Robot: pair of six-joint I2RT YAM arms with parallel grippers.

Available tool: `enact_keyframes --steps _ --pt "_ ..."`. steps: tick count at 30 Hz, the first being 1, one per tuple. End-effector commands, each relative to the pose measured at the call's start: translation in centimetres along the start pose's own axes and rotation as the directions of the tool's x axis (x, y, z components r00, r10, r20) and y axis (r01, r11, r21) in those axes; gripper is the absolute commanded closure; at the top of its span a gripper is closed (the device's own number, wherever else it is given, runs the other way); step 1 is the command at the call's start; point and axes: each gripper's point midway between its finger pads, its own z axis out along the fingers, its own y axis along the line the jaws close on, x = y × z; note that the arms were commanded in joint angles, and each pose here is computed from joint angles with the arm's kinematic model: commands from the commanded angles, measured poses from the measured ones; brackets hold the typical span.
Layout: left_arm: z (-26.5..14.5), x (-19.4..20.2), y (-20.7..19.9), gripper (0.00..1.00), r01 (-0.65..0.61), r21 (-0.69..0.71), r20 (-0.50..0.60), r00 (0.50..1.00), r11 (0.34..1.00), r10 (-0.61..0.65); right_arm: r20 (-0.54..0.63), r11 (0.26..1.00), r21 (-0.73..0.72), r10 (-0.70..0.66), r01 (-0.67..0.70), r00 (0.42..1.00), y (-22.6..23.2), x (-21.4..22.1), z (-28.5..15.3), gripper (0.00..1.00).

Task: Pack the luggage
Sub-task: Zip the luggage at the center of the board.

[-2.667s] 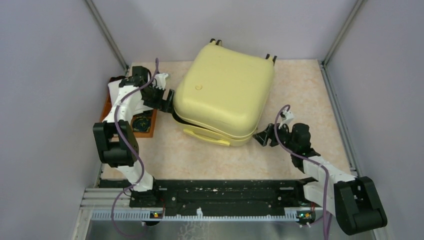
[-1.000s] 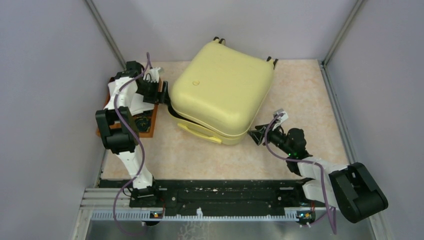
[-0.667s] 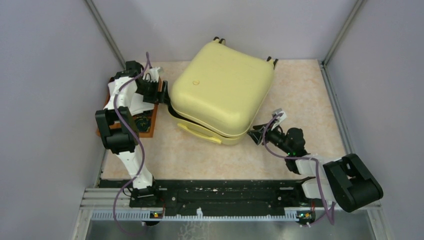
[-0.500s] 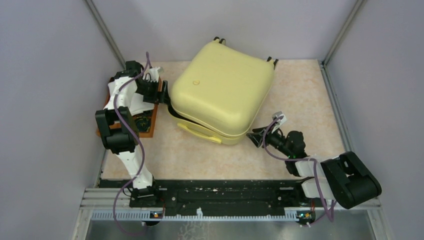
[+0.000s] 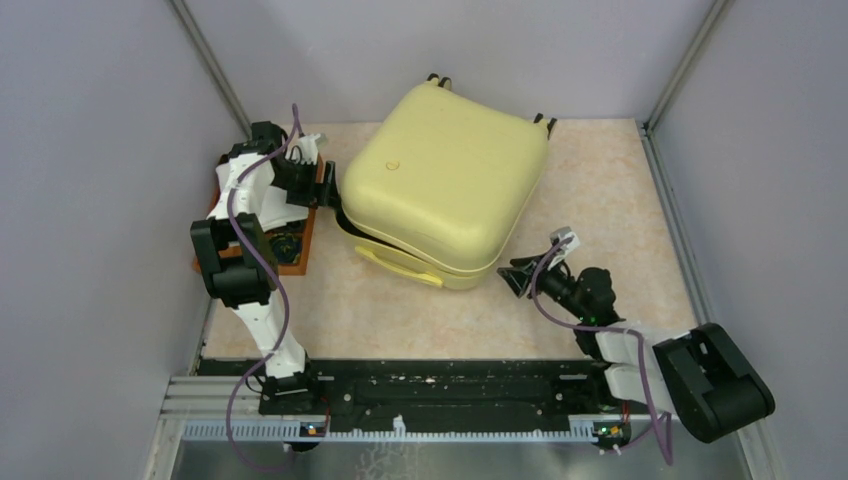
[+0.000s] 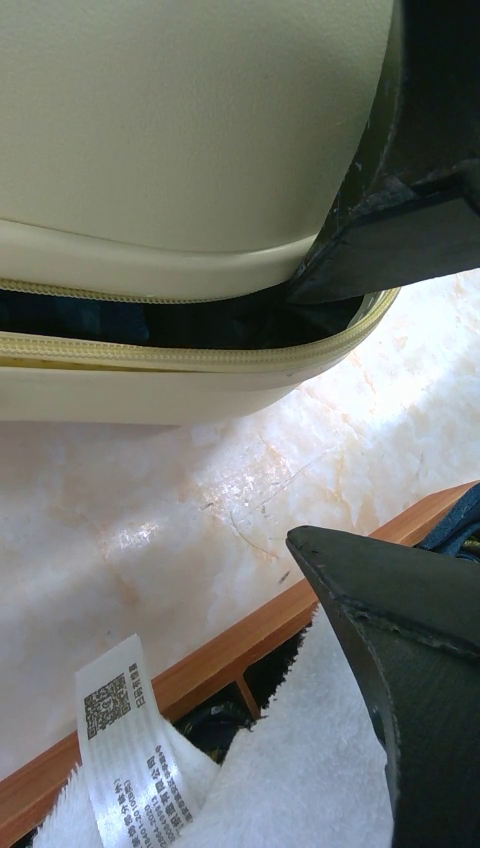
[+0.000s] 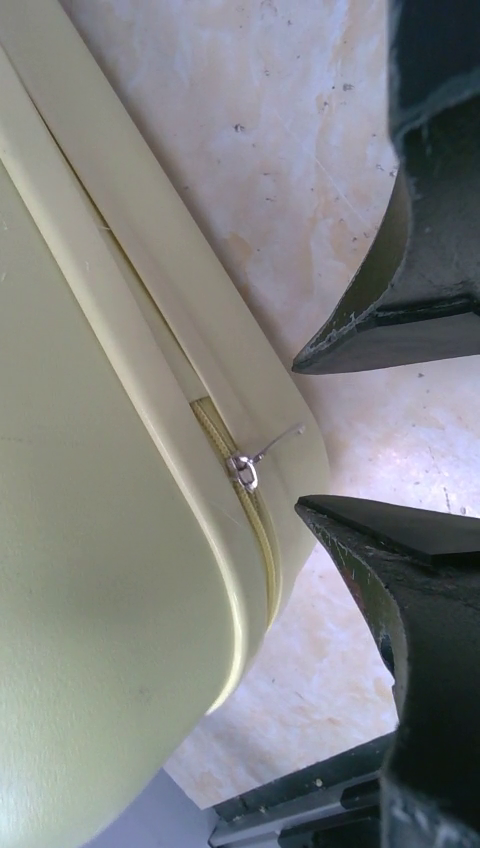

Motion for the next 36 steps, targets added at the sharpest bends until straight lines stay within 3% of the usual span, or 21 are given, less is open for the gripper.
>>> enact_keyframes --steps 1,13,15,22,24,33,36 --pt "-2.0 -3.1 -4.1 0.11 -0.031 0.122 0.105 0.994 0.992 0.018 0.007 0.997 -0.043 -0.058 0.058 0.998 0.3 -1.4 1.9 0.52" --pt "-2.3 -3.1 -4.2 0.11 -0.037 0.116 0.106 0.994 0.993 0.024 -0.005 0.991 -0.109 -0.072 0.071 0.997 0.7 -1.2 3.4 0.55" --pt "-2.2 -3.1 -4.2 0.11 -0.031 0.120 0.105 0.994 0.992 0.018 -0.008 0.990 -0.126 -0.071 0.070 0.997 0.9 -1.0 3.4 0.61" --pt "-2.0 -2.9 -4.5 0.12 -0.012 0.140 0.098 0.995 0.990 -0.002 0.013 0.983 -0.179 -0.027 0.029 1.000 2.2 -1.2 2.8 0.97" --pt "-1.9 -2.7 -4.8 0.13 0.000 0.156 0.096 0.995 0.988 -0.015 0.018 0.982 -0.188 -0.011 0.015 1.000 2.6 -1.3 2.3 1.00" --pt "-1.3 -2.6 -6.0 0.37 0.054 0.240 0.105 0.991 0.969 -0.081 -0.044 0.983 -0.182 0.001 -0.009 0.999 4.2 0.3 0.6 1.00" --pt "-1.2 -2.7 -6.4 0.41 0.065 0.265 0.114 0.989 0.962 -0.099 -0.073 0.984 -0.175 0.012 -0.024 0.997 4.6 0.9 0.2 1.00"
